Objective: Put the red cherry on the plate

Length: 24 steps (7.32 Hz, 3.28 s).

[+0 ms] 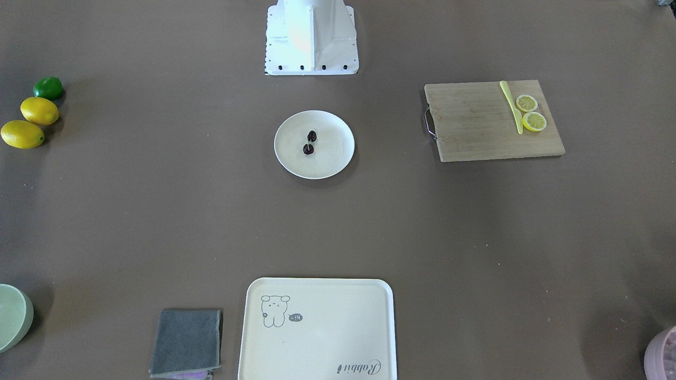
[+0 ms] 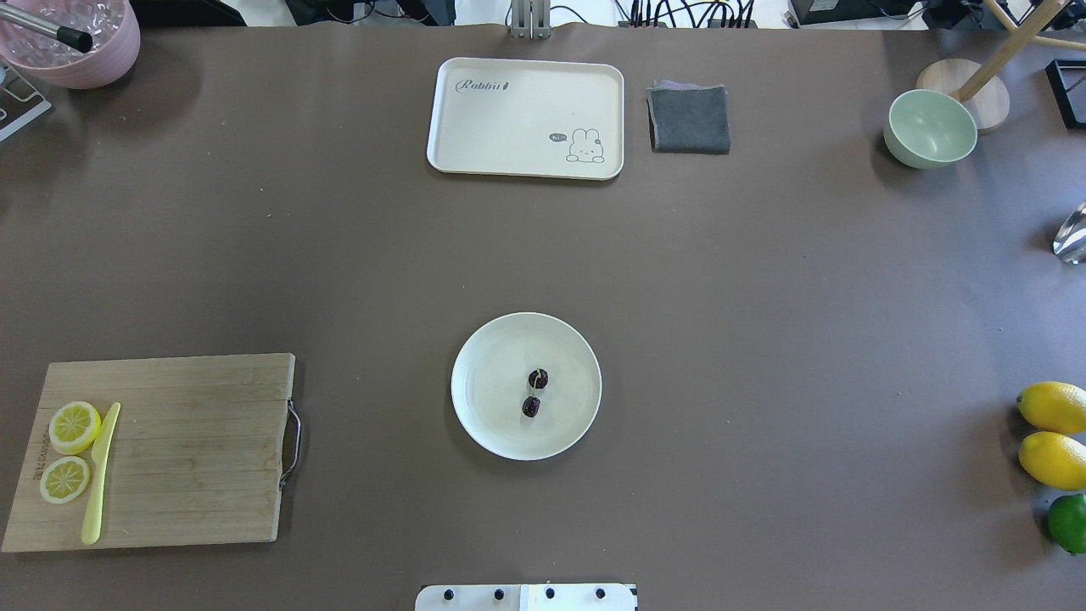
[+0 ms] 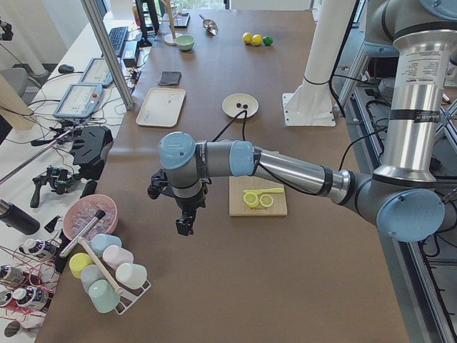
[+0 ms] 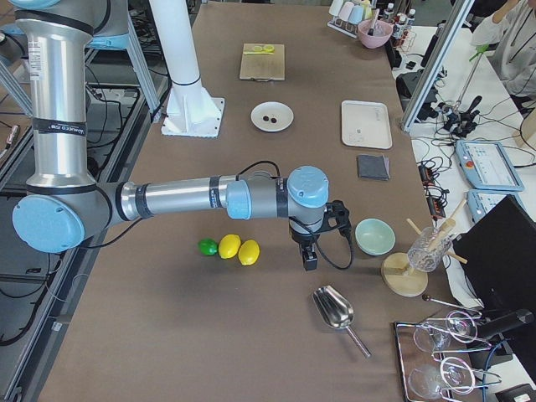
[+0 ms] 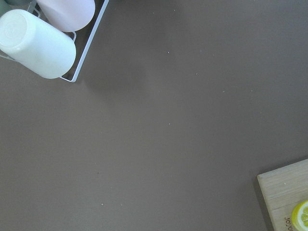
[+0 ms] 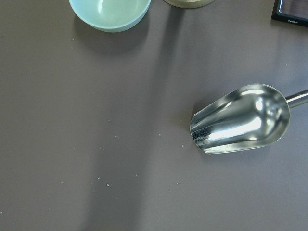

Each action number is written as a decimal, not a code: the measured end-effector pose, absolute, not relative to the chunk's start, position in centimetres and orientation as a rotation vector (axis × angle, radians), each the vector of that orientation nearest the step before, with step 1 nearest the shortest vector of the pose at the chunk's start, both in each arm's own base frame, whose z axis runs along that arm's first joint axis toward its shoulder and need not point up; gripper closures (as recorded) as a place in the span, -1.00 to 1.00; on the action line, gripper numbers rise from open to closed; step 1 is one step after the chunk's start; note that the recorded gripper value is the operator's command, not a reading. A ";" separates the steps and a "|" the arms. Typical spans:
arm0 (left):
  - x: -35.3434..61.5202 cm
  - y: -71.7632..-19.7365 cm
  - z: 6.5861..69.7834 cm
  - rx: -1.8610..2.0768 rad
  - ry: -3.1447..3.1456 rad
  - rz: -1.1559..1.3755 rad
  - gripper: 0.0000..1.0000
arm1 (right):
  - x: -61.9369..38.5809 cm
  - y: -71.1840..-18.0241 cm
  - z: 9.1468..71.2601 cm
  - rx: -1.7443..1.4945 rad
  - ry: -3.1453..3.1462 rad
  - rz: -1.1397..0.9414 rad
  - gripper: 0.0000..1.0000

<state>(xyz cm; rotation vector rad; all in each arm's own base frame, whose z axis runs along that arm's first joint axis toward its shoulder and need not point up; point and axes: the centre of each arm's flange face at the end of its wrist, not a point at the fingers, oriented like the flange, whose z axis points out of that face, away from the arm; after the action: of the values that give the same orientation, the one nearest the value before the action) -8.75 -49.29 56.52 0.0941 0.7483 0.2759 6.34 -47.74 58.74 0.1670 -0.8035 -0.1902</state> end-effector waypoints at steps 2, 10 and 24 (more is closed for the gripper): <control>-8.7 -48.9 56.8 0.093 0.751 0.277 -0.96 | 6.3 -47.6 59.0 0.163 -0.804 -0.189 -1.00; -8.7 -47.5 55.1 0.126 0.745 0.289 -0.97 | 6.1 -47.3 58.9 0.161 -0.830 -0.190 -1.00; -8.9 -44.4 56.2 0.108 0.747 0.278 -0.97 | 6.0 -46.7 59.6 0.148 -0.830 -0.185 -1.00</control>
<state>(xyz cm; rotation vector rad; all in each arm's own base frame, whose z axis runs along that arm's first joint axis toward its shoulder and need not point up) -8.87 -44.40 56.21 0.1077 0.7471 0.2780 6.05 -46.66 59.62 0.1476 -0.8299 -0.1853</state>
